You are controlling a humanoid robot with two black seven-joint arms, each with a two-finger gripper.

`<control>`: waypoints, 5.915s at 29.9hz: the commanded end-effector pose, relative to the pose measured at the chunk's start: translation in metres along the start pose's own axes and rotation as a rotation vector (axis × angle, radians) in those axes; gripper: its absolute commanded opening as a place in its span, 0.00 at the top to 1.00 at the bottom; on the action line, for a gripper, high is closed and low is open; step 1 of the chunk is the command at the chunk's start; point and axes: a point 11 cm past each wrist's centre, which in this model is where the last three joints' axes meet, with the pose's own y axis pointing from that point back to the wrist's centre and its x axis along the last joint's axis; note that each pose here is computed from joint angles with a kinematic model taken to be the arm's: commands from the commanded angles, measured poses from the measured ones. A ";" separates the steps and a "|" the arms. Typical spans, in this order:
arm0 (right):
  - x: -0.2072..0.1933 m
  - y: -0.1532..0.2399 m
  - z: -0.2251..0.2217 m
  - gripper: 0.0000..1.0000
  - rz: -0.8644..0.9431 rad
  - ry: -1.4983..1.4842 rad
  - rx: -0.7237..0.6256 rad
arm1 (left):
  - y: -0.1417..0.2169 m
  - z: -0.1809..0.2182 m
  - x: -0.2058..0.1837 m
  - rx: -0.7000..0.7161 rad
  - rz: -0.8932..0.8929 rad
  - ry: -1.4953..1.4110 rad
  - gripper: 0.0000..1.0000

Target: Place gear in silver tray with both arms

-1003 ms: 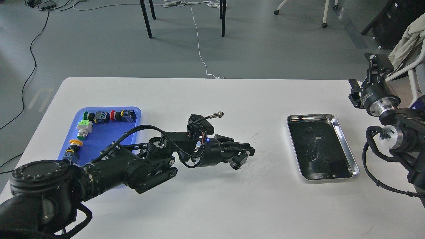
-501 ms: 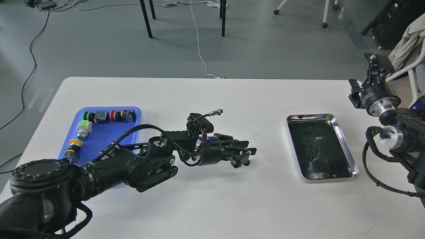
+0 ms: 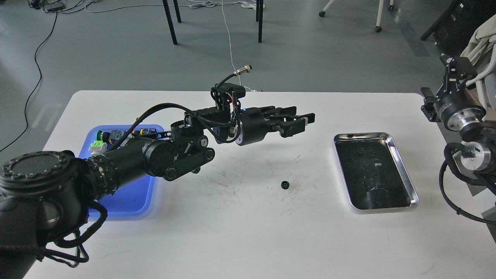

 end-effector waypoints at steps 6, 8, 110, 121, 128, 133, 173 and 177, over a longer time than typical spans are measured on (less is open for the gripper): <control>-0.002 0.009 -0.036 0.01 -0.108 0.014 0.042 | 0.080 -0.067 0.082 0.188 0.196 0.069 0.20; -0.009 0.011 -0.044 0.01 -0.146 0.048 0.055 | 0.105 -0.082 0.096 0.234 0.253 0.099 0.18; -0.262 0.069 0.080 0.25 -1.667 1.868 0.141 | 0.333 -0.201 0.072 0.409 0.824 0.931 0.02; -0.274 0.072 0.095 0.28 -1.696 1.873 0.146 | 0.335 -0.200 0.077 0.405 0.827 0.924 0.02; -0.273 0.076 0.101 0.28 -1.731 1.899 0.135 | 0.335 -0.201 0.077 0.406 0.827 0.925 0.02; -0.267 0.074 0.102 0.28 -1.733 1.917 0.117 | 0.337 -0.201 0.076 0.411 0.828 0.922 0.02; -0.269 0.072 0.106 0.72 -1.743 1.960 0.123 | 0.340 -0.202 0.073 0.419 0.829 0.926 0.02; -0.267 0.069 0.105 0.80 -1.730 1.968 0.117 | 0.341 -0.202 0.073 0.419 0.828 0.926 0.02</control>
